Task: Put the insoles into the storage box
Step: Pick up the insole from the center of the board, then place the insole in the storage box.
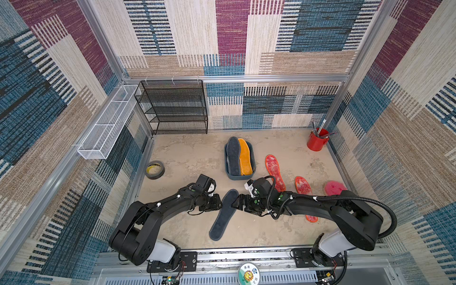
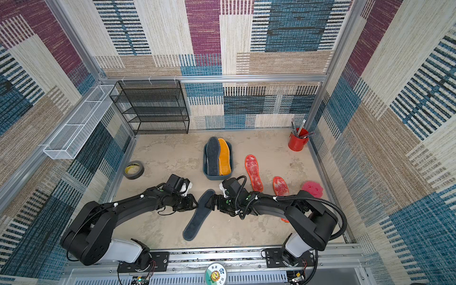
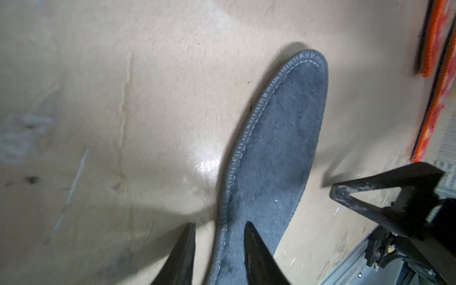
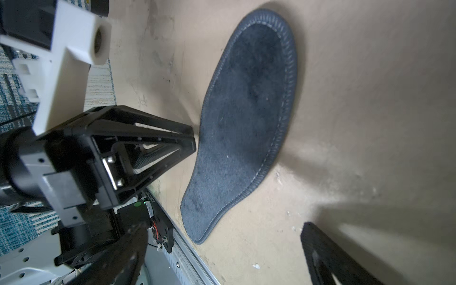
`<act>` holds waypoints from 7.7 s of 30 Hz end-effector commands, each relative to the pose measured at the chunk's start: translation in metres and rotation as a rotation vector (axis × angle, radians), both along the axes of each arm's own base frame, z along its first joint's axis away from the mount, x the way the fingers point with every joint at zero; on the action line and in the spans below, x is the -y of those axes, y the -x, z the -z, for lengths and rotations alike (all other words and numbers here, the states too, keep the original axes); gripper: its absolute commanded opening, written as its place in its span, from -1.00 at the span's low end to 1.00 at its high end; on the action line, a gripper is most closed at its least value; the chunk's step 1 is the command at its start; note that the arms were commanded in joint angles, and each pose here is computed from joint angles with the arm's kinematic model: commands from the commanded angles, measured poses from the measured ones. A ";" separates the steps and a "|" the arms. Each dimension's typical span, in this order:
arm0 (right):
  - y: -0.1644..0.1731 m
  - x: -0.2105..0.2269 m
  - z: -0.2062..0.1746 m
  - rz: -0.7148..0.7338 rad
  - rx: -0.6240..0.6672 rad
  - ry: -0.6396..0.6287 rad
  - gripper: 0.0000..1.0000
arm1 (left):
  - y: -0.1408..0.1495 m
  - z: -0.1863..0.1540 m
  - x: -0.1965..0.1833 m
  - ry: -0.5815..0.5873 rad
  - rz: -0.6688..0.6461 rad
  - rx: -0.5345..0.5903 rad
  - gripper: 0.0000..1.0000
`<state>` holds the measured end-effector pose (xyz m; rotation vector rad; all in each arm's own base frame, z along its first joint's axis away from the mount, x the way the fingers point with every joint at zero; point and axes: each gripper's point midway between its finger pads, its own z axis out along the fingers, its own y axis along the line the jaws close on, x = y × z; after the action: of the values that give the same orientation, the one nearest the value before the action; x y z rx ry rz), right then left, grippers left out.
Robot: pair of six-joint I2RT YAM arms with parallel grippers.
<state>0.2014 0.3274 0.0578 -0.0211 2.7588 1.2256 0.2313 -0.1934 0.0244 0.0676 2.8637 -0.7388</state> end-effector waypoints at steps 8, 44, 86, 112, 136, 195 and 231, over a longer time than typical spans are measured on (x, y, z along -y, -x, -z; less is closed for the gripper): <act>-0.020 -0.029 0.001 0.008 -0.006 -0.081 0.97 | 0.023 0.027 -0.014 -0.091 0.037 -0.080 -0.24; -0.028 0.012 -0.010 -0.033 0.083 0.055 0.99 | 0.020 -0.017 0.015 0.123 0.003 -0.025 -1.00; -0.001 -0.007 0.008 0.000 -0.030 -0.049 -0.16 | 0.034 0.022 0.011 0.049 -0.046 -0.128 -0.50; -0.056 0.028 -0.054 0.067 0.235 0.067 -1.00 | -0.007 -0.041 0.022 0.145 -0.069 0.090 -0.03; -0.291 0.035 -0.138 0.016 0.633 -0.021 -1.00 | -0.010 -0.141 -0.062 0.080 -0.293 0.544 0.67; -0.306 0.093 -0.096 0.191 0.543 0.282 0.97 | -0.015 -0.138 -0.062 0.085 -0.302 0.535 0.67; -0.328 0.031 -0.035 0.009 0.506 0.380 0.97 | -0.021 -0.138 -0.057 0.115 -0.312 0.525 0.67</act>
<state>0.5342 0.2951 0.1026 -0.3138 2.4391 0.5564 0.2498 -0.1326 0.1553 -0.1914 2.2868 -0.6661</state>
